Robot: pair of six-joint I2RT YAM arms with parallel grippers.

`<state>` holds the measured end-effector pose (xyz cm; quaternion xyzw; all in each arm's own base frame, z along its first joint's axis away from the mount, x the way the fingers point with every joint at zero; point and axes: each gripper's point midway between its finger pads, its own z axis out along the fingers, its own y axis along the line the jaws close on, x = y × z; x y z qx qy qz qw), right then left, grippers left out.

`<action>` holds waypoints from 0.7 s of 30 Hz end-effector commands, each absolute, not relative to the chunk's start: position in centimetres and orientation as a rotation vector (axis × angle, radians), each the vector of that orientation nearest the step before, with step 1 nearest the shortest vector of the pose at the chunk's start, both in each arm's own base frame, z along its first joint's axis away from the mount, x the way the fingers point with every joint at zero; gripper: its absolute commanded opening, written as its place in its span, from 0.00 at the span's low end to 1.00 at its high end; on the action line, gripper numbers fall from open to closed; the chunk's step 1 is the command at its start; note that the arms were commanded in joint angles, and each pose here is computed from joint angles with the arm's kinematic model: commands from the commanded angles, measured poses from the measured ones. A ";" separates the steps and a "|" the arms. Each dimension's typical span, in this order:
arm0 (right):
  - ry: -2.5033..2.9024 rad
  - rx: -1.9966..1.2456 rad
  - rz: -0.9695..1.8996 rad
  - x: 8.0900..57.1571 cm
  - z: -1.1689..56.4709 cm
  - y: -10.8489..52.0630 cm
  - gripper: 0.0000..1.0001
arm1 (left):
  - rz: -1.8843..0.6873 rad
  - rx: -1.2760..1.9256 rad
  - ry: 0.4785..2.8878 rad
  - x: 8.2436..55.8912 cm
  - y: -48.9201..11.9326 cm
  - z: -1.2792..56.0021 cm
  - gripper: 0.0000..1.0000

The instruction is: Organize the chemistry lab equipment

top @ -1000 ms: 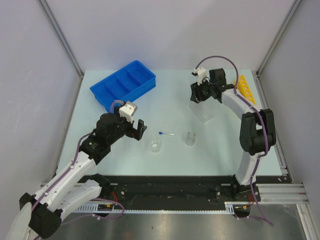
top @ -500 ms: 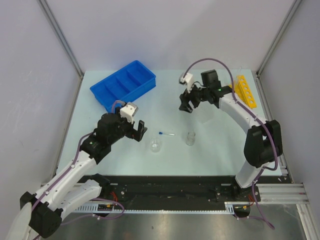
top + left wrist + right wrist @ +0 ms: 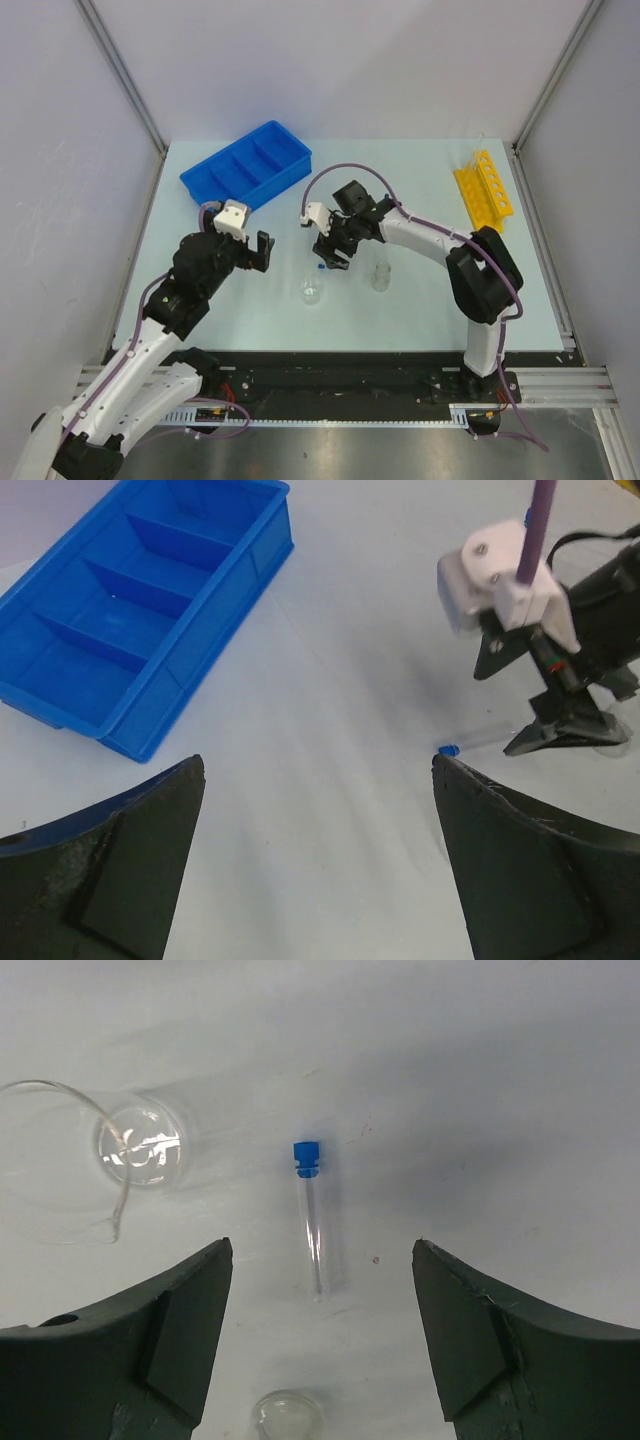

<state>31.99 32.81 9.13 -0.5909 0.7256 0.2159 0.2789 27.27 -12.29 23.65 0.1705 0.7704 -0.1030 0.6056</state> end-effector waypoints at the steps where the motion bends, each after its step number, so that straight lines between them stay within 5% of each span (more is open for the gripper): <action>1: 1.974 -1.627 0.455 32.5 7.1 33.0 0.77 | -0.170 0.330 1.738 27.8 -10.8 24.6 1.00; 14: 2.081 -1.687 0.419 32.6 3.2 34.6 0.72 | -0.181 0.342 1.729 27.6 -10.9 24.8 1.00; 21: 2.104 -1.692 0.421 32.6 2.4 34.7 0.58 | -0.196 0.351 1.728 27.5 -11.2 24.8 1.00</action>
